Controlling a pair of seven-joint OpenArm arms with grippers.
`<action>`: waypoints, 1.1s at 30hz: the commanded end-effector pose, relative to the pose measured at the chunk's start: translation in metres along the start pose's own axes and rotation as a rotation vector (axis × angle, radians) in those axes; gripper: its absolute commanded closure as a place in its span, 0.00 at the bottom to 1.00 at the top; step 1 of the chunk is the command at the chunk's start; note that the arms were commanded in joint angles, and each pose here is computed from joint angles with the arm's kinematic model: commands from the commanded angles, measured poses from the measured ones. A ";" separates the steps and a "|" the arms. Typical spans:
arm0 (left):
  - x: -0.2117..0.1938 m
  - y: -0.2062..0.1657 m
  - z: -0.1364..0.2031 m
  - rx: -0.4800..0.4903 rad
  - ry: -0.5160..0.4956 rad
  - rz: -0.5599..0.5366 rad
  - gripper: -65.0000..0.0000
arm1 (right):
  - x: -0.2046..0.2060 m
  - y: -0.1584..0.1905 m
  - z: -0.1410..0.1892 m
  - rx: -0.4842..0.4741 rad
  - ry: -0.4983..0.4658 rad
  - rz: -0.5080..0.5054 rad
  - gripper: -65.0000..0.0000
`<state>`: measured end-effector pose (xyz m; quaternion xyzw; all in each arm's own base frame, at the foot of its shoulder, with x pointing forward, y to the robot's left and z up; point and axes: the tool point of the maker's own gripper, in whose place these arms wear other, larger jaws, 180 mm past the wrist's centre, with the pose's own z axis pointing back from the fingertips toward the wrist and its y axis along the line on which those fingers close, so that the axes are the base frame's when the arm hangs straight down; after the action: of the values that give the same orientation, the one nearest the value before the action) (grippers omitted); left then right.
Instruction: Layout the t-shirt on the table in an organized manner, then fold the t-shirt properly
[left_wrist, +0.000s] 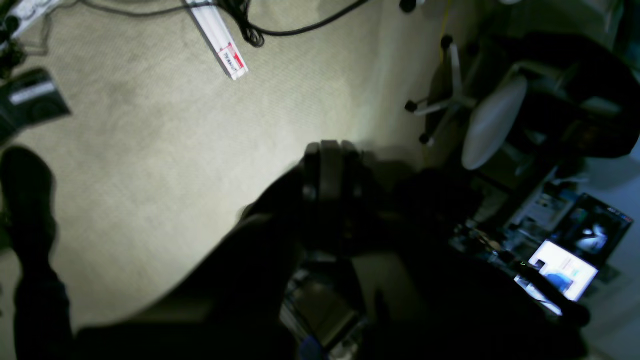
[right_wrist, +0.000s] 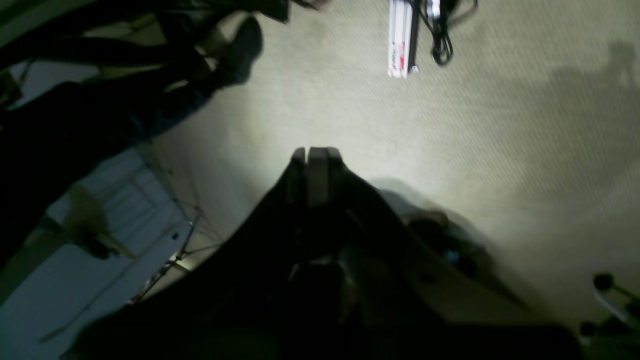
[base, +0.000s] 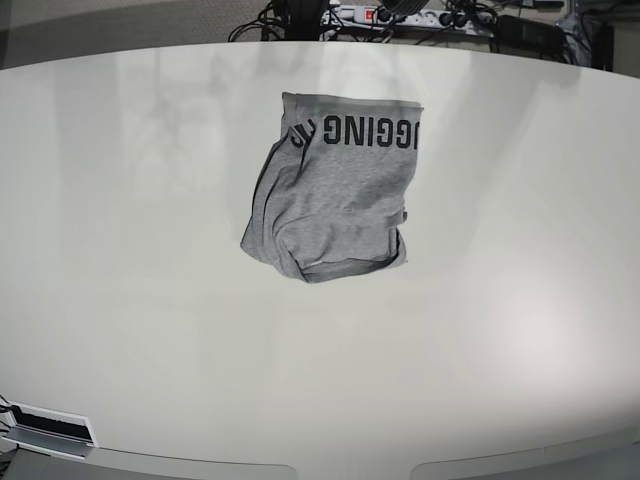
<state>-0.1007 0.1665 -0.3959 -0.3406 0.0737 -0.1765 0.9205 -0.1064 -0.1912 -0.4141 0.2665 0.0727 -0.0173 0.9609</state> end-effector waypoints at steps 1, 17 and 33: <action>-0.002 0.005 -0.008 -0.003 0.007 0.014 1.00 | -0.001 -0.007 -0.006 -0.003 0.016 0.007 1.00; 0.015 0.137 -0.112 0.218 -0.229 0.190 1.00 | 0.011 -0.082 -0.151 -0.092 0.087 0.047 1.00; 0.137 0.176 -0.141 0.444 -0.520 0.198 1.00 | 0.116 -0.040 -0.214 -0.238 -0.026 0.316 1.00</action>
<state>0.0384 0.1533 -0.6211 -0.1547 -0.1671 -0.0066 0.9737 -0.0181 -0.1104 -0.6341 0.1605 0.0157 0.1376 0.9773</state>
